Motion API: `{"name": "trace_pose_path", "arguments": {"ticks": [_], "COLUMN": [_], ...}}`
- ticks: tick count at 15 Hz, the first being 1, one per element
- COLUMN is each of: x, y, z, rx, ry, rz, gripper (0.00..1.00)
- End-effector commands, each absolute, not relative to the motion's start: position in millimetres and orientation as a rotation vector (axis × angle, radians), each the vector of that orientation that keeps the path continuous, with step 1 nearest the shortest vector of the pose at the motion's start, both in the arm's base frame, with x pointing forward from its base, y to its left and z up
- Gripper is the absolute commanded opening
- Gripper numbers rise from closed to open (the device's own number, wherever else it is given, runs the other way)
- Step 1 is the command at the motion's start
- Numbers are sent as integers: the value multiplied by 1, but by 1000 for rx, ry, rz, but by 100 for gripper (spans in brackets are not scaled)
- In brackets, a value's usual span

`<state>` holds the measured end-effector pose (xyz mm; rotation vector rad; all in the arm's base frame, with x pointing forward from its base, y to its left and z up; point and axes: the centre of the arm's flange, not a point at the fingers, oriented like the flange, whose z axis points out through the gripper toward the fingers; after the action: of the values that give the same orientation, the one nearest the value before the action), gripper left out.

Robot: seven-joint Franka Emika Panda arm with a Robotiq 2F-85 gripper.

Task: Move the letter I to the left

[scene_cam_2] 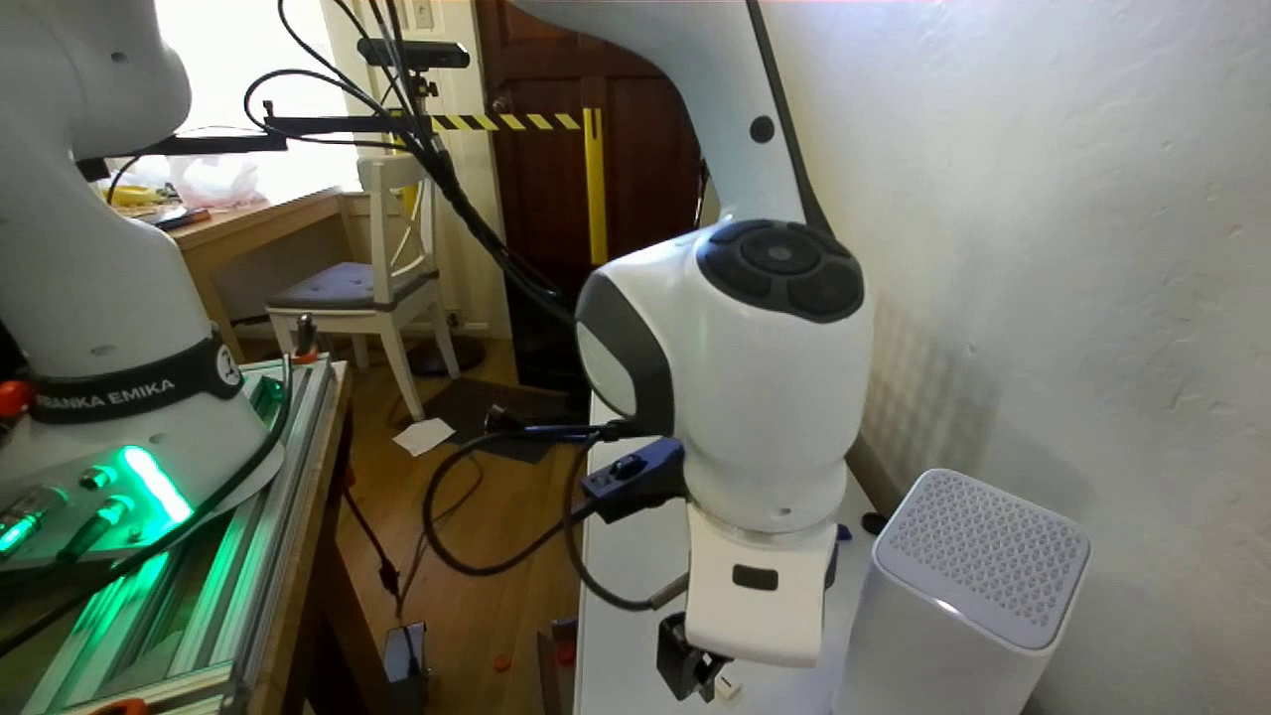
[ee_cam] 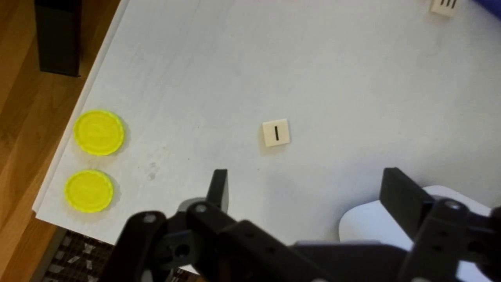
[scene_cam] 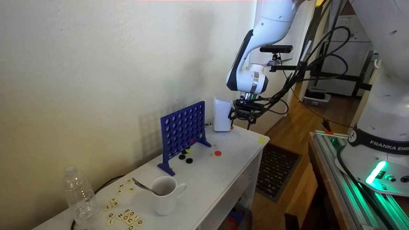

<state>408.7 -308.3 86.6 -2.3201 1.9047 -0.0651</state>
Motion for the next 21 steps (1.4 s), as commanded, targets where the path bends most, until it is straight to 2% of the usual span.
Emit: {"name": "trace_pose_path", "arguments": {"ticks": [1, 15, 18, 19, 20, 21], "x": [422, 423, 426, 427, 428, 429], "y": [-314, -299, -301, -301, -301, -302], "z": [66, 39, 34, 33, 32, 31], "rx": [-2331, -2362, -2394, -2400, -2409, -2418], "ry": [1897, 1937, 1939, 1936, 1934, 1932], "rz": [-67, -4, 3, 8, 11, 13], "gripper": [100, 99, 91, 85, 85, 77]}}
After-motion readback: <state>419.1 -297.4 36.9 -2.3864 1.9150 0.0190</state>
